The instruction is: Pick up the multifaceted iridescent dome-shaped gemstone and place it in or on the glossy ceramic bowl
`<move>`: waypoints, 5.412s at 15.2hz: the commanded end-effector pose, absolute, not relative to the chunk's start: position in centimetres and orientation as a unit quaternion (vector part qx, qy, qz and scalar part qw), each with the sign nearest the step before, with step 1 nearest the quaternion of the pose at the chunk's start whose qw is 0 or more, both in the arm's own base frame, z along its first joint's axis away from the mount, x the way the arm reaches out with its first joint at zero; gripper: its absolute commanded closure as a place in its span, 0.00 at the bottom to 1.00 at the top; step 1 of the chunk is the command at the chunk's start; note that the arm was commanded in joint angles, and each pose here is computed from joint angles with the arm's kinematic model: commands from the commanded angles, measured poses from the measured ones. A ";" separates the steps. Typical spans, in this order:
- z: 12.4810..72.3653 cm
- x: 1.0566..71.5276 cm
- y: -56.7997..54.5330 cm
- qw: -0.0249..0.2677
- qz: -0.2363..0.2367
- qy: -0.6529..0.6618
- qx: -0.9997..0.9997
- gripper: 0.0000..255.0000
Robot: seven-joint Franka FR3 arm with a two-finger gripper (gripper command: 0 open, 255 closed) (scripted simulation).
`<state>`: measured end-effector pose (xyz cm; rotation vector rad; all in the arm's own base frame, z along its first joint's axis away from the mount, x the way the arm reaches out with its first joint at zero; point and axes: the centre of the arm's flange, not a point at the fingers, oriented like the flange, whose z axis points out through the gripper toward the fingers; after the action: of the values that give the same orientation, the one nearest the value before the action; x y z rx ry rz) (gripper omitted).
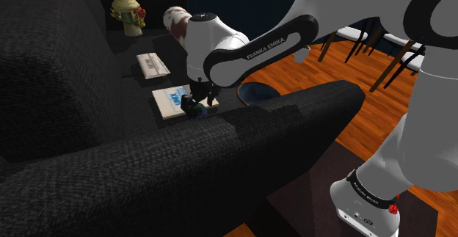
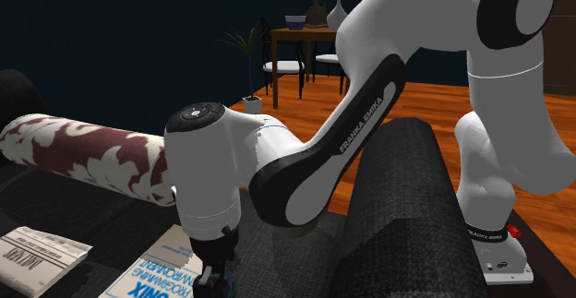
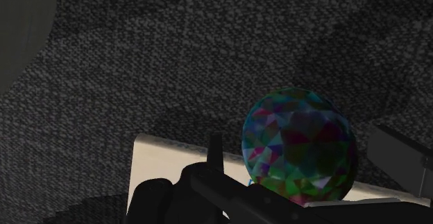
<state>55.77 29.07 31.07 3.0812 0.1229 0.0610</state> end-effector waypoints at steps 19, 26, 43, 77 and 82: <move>31.0 55.9 29.0 0.029 0.020 0.040 0.999 1.00; 34.7 55.9 29.0 0.029 0.020 0.040 0.999 1.00; 43.7 55.9 29.0 0.029 0.020 0.040 0.999 1.00; 44.4 43.1 7.1 0.029 0.020 0.040 0.999 1.00; 41.8 43.1 7.1 0.029 0.020 0.040 0.999 1.00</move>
<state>43.11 6.95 42.46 3.0814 0.1229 0.0603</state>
